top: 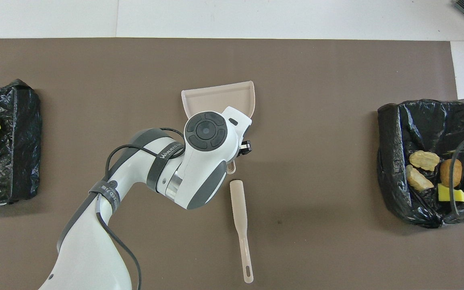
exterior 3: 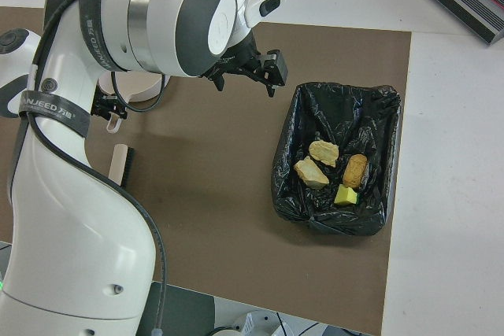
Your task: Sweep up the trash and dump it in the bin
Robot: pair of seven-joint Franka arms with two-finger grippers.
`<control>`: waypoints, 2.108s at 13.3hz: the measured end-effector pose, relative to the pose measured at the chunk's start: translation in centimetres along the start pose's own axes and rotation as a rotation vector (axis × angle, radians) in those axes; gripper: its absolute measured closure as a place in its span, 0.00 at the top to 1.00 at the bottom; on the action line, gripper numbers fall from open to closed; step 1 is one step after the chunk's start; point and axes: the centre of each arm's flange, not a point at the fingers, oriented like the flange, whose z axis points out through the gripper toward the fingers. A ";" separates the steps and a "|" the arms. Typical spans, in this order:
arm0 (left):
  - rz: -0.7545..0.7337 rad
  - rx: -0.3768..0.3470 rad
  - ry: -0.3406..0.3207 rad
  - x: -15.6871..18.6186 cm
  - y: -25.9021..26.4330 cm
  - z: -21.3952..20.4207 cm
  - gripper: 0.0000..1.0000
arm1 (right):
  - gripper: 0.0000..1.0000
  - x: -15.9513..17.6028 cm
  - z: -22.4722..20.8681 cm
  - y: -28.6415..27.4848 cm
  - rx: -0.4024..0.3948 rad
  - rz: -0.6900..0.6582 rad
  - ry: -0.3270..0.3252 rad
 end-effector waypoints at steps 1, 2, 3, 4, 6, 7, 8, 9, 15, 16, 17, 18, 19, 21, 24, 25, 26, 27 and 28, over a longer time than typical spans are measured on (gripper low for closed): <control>-0.003 0.005 -0.003 0.1 -0.2 0.0 0.59 | 1.00 0.0 0.0 -0.1 0.000 -0.002 0.000; -0.008 0.013 -0.009 0.3 -0.5 -0.1 0.59 | 1.00 0.0 0.0 -0.1 0.000 -0.002 0.000; -0.011 0.021 -0.014 0.7 -1.1 -0.5 0.67 | 1.00 0.0 0.0 -0.1 0.000 -0.002 0.000; -0.011 0.026 -0.016 1.3 -1.9 -1.2 0.79 | 1.00 0.0 0.0 -0.1 0.000 -0.002 0.000; 0.000 0.035 -0.025 3.0 -4.4 -3.4 1.00 | 1.00 0.0 0.0 -0.1 0.000 -0.002 0.000; 0.006 0.040 -0.033 3.7 -5.7 -4.4 1.00 | 1.00 0.0 0.0 -0.1 0.000 -0.002 0.000; 0.018 0.047 -0.044 4.4 -7.0 -5.2 1.00 | 1.00 0.0 0.0 -0.1 0.000 -0.002 0.000; 0.036 0.052 -0.054 5.1 -8.3 -5.8 1.00 | 1.00 0.0 0.0 -0.1 0.000 -0.002 0.000; 0.171 0.050 -0.107 10.3 -22.1 -12.9 1.00 | 1.00 0.0 0.0 -0.1 0.000 -0.002 0.000; 0.203 0.048 -0.113 10.5 -24.1 -14.1 1.00 | 1.00 0.0 0.0 -0.1 0.000 -0.002 0.000; 0.231 0.047 -0.114 10.7 -25.8 -15.2 1.00 | 1.00 0.0 0.0 -0.1 0.000 -0.002 0.000; 0.251 0.047 -0.106 10.9 -27.6 -16.3 1.00 | 1.00 0.0 0.0 -0.1 0.000 -0.002 0.000; 0.258 0.048 -0.095 11.1 -29.3 -17.5 1.00 | 1.00 0.0 0.0 -0.1 0.000 -0.002 0.000; 0.285 0.061 -0.083 11.3 -32.7 -19.3 1.00 | 1.00 0.0 0.0 -0.1 0.000 -0.002 0.000; 0.325 0.067 -0.087 11.3 -36.4 -20.7 1.00 | 1.00 0.0 0.0 -0.1 0.000 -0.002 0.000; 0.330 0.080 -0.085 11.3 -36.9 -20.9 1.00 | 1.00 0.0 0.0 -0.1 0.000 -0.002 0.000; 0.333 0.091 -0.085 11.2 -37.2 -21.1 1.00 | 1.00 0.0 0.0 -0.1 0.000 -0.002 0.000; 0.334 0.097 -0.083 11.0 -37.3 -21.4 1.00 | 1.00 0.0 0.0 -0.1 0.000 -0.002 0.000; 0.338 0.104 -0.081 10.5 -37.5 -21.7 1.00 | 1.00 0.0 0.0 -0.1 0.000 -0.002 0.000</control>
